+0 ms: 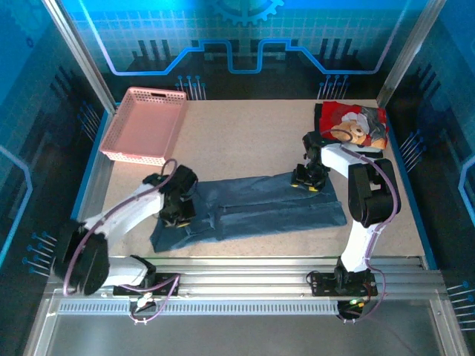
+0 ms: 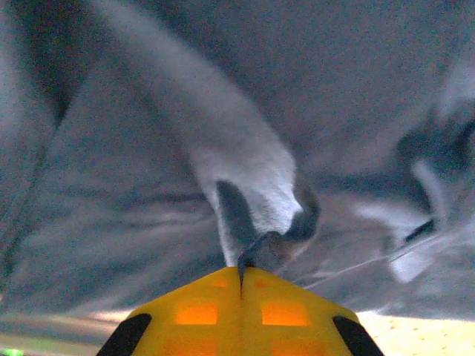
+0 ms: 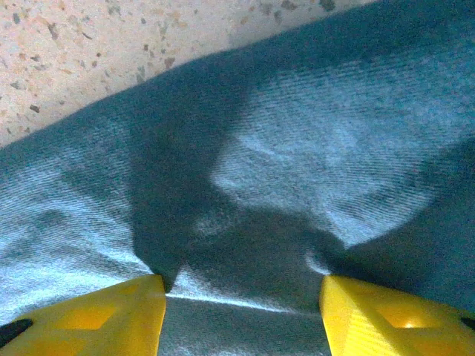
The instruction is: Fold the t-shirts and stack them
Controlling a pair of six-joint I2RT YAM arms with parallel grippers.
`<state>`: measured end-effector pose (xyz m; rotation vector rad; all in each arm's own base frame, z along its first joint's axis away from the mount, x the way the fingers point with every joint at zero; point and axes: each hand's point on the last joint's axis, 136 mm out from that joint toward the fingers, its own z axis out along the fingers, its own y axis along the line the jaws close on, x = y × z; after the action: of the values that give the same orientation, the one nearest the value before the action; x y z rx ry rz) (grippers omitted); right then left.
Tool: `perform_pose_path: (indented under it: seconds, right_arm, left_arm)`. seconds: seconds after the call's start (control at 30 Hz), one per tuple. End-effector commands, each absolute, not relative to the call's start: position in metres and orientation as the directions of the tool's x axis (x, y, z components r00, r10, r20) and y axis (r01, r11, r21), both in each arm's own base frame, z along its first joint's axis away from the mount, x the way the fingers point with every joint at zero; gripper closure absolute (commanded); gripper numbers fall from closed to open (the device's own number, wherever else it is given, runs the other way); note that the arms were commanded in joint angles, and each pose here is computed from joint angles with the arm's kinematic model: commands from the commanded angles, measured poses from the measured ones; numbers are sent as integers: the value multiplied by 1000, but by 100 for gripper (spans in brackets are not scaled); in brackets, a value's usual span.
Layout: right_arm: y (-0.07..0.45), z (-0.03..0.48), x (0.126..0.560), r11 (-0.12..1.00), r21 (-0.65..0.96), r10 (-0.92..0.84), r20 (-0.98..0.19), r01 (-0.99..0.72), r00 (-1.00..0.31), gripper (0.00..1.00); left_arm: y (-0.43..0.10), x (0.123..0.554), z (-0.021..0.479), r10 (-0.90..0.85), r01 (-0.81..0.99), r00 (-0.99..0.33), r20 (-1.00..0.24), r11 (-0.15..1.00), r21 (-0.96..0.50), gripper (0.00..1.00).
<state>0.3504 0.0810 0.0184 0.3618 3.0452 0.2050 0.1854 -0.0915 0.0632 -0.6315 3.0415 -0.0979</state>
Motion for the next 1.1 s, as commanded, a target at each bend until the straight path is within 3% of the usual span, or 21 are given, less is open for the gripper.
perform_pose_path:
  seconds: [0.0, 0.07, 0.23, 0.3, 0.37, 0.43, 0.47, 0.77, 0.87, 1.07]
  right_arm:
    - [84, 9, 340, 966, 144, 215, 3, 213, -977, 41]
    - [84, 8, 340, 966, 145, 214, 6, 213, -977, 41]
    - [84, 8, 341, 967, 148, 206, 9, 205, -978, 41]
    - [84, 9, 342, 968, 149, 201, 7, 200, -980, 41]
    - [83, 11, 342, 969, 149, 198, 3, 196, -980, 40]
    - [83, 13, 342, 970, 151, 192, -5, 189, -981, 40]
    - [82, 14, 342, 971, 148, 191, -5, 188, -982, 39]
    - [77, 54, 346, 961, 212, 201, -97, 177, -975, 35]
    - [72, 65, 344, 958, 227, 201, -97, 175, -975, 34]
    - [65, 64, 330, 963, 212, 190, -83, 169, -978, 35]
  left_arm:
    - [-59, 143, 55, -587, -587, -809, -22, 809, 23, 99]
    - [-48, 132, 55, -655, -657, -753, -55, 754, 11, 97]
    - [-25, 112, 54, -790, -794, -603, -108, 608, -21, 75]
    - [-16, 111, 62, -810, -818, -566, -155, 575, -19, 72]
    - [-12, 116, 71, -804, -815, -564, -188, 578, -28, 67]
    - [-19, 128, 76, -791, -796, -583, -189, 602, -63, 50]
    - [-24, 136, 77, -786, -788, -590, -182, 610, -80, 47]
    - [-74, 221, 114, -627, -596, -736, -256, 779, -194, 39]
    - [-95, 238, 101, -583, -544, -786, -208, 811, -215, 38]
    - [-101, 242, 58, -600, -588, -791, -121, 800, -124, 46]
